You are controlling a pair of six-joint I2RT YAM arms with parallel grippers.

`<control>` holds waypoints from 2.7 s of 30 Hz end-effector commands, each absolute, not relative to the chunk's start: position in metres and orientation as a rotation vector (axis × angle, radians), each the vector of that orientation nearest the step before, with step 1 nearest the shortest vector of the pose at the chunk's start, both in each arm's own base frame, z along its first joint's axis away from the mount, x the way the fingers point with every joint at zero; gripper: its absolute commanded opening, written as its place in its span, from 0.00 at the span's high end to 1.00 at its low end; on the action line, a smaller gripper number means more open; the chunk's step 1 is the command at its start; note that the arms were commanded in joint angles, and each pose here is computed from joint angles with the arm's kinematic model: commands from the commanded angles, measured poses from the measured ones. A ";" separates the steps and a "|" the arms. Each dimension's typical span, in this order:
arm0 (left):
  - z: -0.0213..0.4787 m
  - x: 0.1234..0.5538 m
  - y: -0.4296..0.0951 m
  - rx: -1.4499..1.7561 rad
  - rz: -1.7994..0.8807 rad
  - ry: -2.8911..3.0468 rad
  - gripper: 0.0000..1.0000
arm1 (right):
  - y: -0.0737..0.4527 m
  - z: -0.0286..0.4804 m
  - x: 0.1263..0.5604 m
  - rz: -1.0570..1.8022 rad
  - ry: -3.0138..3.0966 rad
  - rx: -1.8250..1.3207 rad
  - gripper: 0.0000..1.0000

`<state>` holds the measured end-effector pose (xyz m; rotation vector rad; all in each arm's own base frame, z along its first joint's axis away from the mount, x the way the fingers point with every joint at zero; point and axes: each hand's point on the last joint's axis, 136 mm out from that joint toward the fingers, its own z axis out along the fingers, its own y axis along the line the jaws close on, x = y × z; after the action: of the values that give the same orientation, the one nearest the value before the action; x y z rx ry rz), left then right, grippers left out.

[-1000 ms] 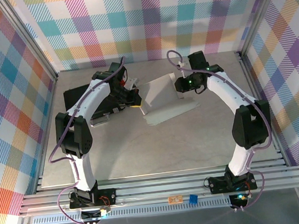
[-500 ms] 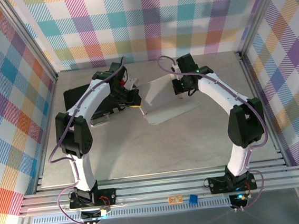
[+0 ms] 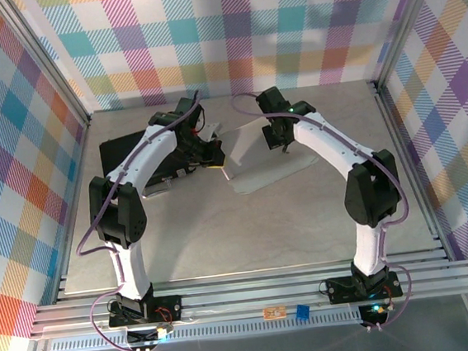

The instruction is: Fold the paper box

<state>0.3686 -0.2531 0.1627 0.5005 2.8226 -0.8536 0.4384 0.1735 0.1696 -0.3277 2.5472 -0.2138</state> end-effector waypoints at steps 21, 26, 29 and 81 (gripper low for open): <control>0.196 0.357 -0.277 0.604 -1.012 2.723 1.00 | 0.175 0.181 0.457 0.093 2.521 -0.379 0.92; 0.195 0.357 -0.277 0.604 -1.011 2.723 1.00 | 0.166 0.184 0.464 0.084 2.519 -0.360 0.85; 0.195 0.357 -0.277 0.603 -1.011 2.722 1.00 | 0.162 0.185 0.466 0.087 2.516 -0.351 0.80; 0.144 0.405 -0.224 0.215 -0.013 2.842 1.00 | 0.149 0.194 0.433 -0.401 2.634 -0.075 1.00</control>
<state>0.4067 -0.2480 0.1529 0.2657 2.8130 -0.1829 0.4381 0.1641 0.1910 -0.1144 2.6113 -0.3258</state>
